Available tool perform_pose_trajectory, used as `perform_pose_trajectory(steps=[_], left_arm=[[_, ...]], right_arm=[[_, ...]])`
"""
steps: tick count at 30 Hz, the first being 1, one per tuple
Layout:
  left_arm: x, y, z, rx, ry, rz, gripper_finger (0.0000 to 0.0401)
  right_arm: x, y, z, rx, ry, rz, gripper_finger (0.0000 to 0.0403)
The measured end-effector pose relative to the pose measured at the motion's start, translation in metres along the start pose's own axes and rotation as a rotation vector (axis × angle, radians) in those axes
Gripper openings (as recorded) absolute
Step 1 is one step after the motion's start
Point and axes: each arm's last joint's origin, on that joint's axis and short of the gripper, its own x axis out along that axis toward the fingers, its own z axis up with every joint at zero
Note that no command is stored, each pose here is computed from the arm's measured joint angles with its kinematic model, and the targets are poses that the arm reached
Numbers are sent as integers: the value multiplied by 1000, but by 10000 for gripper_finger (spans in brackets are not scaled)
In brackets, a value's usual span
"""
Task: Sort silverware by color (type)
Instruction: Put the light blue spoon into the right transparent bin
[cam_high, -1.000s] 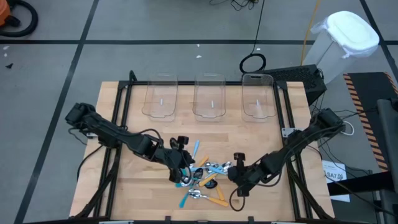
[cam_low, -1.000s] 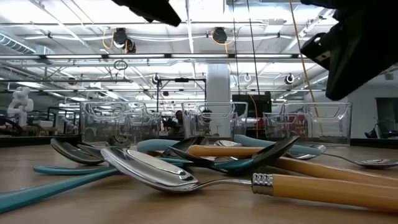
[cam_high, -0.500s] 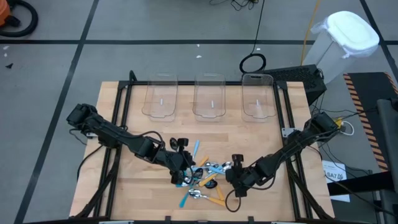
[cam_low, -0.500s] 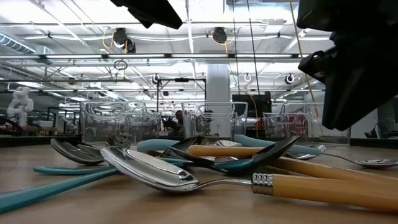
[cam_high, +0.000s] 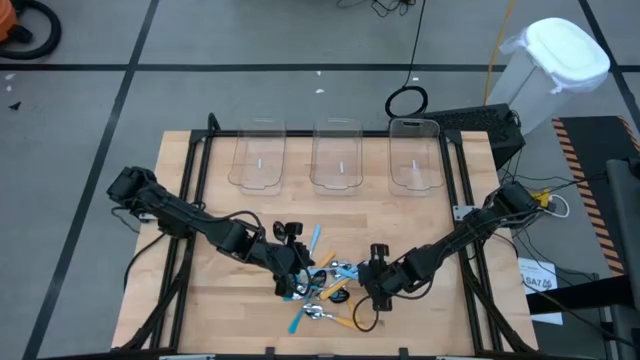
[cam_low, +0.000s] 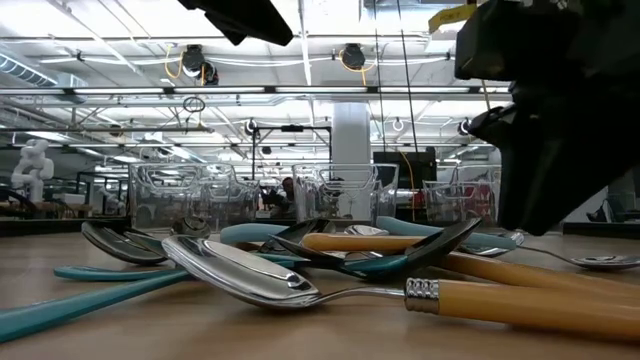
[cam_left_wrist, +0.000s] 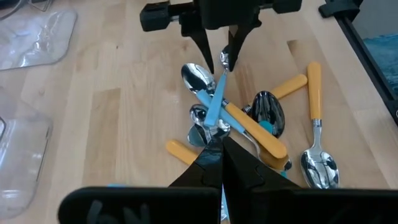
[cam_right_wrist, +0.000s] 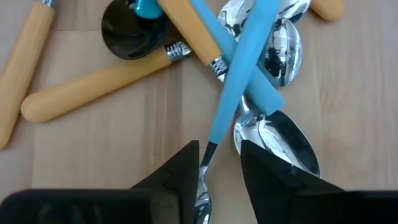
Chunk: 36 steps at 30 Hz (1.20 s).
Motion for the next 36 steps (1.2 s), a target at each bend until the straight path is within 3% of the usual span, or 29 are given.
perform_pose_trajectory(steps=[11, 19, 27, 36], left_arm=[[0, 0, 0, 32, -1, 3, 1], [0, 0, 0, -11, -4, 4, 1], [12, -1, 2, -19, -41, 5, 1], [17, 0, 7, 79, -88, 10, 1]], right_arm=[[19, 1, -5, -5, 59, -9, 123], [21, -1, -4, 2, 64, -14, 120], [22, -2, -5, -6, 68, -16, 72], [22, -4, -4, -28, 78, -17, 21]])
